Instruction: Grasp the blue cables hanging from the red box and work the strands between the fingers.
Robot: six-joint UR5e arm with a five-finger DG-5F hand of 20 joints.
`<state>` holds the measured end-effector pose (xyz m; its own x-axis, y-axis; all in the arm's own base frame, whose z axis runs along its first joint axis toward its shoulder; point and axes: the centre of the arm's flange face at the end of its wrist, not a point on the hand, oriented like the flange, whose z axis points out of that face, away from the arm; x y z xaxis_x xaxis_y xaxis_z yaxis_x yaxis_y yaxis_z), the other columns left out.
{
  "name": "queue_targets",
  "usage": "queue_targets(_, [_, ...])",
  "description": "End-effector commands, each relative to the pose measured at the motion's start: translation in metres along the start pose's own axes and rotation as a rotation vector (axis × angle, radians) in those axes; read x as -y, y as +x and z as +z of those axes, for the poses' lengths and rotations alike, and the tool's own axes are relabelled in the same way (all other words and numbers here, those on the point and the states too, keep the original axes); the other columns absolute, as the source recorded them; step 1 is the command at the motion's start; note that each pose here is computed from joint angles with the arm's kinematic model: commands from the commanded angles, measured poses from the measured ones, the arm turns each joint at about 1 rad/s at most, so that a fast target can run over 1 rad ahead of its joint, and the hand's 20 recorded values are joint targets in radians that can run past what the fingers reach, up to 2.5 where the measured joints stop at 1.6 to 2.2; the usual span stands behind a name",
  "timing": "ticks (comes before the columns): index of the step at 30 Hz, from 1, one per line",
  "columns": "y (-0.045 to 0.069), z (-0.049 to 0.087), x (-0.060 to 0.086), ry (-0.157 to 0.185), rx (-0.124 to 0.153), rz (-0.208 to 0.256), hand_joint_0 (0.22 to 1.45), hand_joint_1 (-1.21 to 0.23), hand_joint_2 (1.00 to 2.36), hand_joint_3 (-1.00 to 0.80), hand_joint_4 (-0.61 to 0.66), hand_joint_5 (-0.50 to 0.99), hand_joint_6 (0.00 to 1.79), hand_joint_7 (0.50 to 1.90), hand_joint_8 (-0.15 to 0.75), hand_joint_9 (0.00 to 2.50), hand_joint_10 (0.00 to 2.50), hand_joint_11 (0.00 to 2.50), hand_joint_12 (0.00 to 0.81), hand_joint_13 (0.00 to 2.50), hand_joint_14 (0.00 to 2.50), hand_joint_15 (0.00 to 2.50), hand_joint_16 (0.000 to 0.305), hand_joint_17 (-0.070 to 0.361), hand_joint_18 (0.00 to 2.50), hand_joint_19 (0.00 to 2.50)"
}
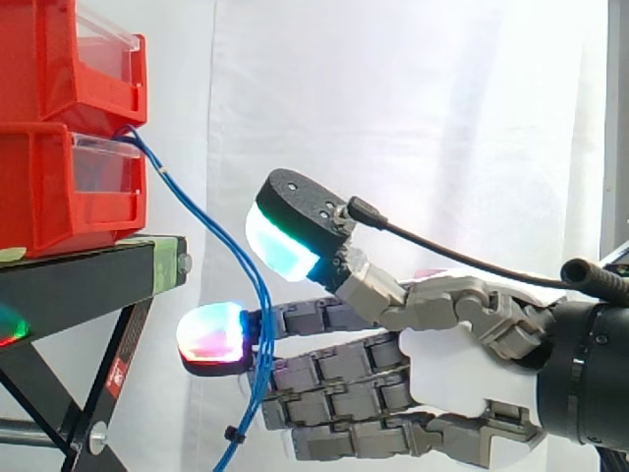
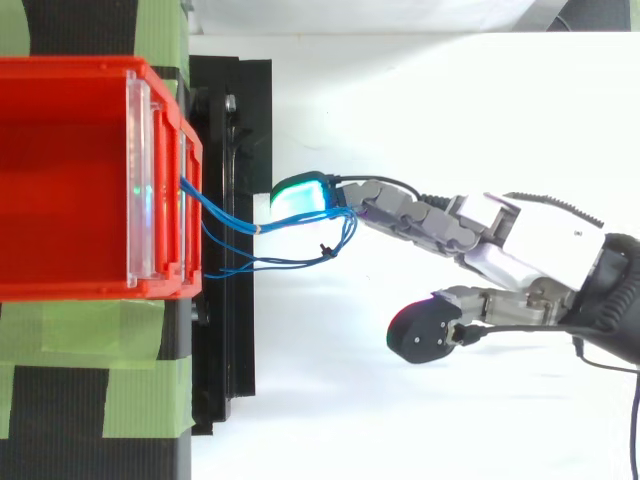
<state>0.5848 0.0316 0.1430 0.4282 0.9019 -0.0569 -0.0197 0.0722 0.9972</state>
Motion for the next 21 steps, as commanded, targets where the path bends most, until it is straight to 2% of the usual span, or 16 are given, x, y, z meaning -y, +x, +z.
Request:
queue_targets(1, [0.003,0.003,-0.003,-0.004,0.000,-0.010,0.76,-0.49,1.00,-1.00,0.23,-0.26,0.01,0.70,0.309,0.23,0.00,0.15,0.363,0.00,0.00,0.14,0.064,0.144,0.00,0.05])
queue_targets(7, [0.005,0.003,-0.003,-0.008,-0.001,-0.021,0.77,-0.49,1.00,-1.00,0.23,-0.25,0.01,0.70,0.313,0.26,0.00,0.17,0.367,0.04,0.00,0.15,0.064,0.144,0.00,0.07])
queue_targets(15, [0.012,0.010,-0.013,-0.024,-0.004,-0.001,0.77,-0.49,1.00,-1.00,0.23,-0.24,0.01,0.70,0.319,0.30,0.00,0.20,0.370,0.09,0.00,0.16,0.063,0.142,0.01,0.09])
queue_targets(21, [0.014,0.012,-0.015,-0.033,-0.006,0.009,0.77,-0.49,1.00,-1.00,0.24,-0.24,0.01,0.70,0.319,0.30,0.00,0.20,0.371,0.10,0.00,0.17,0.063,0.141,0.03,0.09])
